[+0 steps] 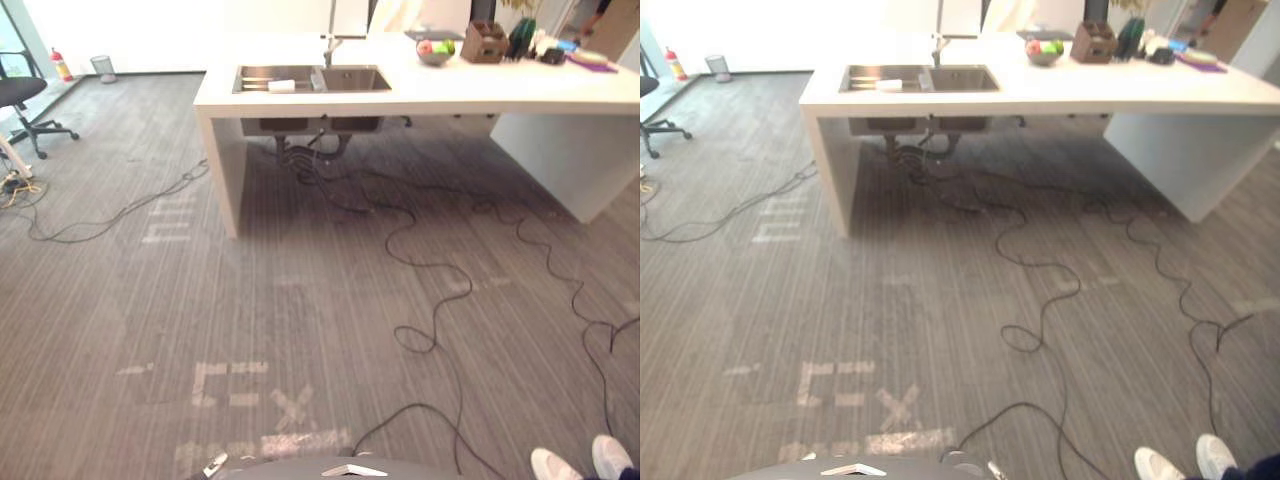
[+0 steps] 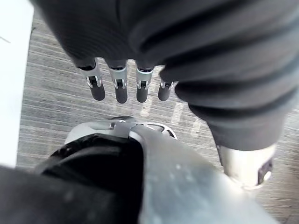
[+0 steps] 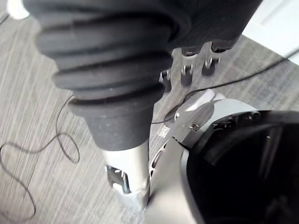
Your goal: Walk over to the sink, pick up the cup, carry it to the dishwasher, place the cup inside the dishwasher, then close the dishwasher door
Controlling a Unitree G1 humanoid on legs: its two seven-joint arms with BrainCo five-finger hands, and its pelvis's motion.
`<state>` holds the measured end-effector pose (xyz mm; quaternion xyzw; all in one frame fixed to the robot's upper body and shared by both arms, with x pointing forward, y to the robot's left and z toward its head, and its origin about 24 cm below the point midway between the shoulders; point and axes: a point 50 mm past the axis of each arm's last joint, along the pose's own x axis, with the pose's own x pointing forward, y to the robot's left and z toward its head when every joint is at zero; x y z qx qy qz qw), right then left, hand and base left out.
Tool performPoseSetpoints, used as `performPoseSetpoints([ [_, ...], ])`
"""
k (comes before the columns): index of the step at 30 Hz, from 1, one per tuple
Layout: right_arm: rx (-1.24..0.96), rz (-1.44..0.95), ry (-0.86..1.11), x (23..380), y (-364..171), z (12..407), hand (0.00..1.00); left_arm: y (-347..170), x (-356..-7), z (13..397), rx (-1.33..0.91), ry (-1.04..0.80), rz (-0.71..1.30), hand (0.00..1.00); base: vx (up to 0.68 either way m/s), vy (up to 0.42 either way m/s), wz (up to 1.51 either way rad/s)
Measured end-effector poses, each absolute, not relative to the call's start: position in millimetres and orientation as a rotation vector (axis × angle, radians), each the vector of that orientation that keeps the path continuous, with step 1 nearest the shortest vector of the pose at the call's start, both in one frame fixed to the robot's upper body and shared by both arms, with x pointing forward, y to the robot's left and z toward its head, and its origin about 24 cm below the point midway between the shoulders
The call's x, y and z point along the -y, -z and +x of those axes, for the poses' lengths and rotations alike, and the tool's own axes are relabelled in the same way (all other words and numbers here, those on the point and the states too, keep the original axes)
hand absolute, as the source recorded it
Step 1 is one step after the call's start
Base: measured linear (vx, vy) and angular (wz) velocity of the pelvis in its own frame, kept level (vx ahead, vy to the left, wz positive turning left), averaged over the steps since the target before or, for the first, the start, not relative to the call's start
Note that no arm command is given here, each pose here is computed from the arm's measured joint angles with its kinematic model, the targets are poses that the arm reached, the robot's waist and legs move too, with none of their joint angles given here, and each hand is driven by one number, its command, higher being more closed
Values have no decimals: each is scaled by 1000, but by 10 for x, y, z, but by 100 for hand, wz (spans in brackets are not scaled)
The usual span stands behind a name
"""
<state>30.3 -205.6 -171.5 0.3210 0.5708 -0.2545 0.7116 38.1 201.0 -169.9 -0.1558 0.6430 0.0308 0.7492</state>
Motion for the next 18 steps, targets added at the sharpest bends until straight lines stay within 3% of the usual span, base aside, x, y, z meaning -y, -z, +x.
performPoseSetpoints([
  [9,-1216,744,650,2088,1722,307,0,1706,-1927,408,-1456,-14,-439,0,97,4,-1],
  [18,-1102,752,641,2040,1687,687,0,1678,-1970,598,-1433,13,-399,0,29,8,14],
])
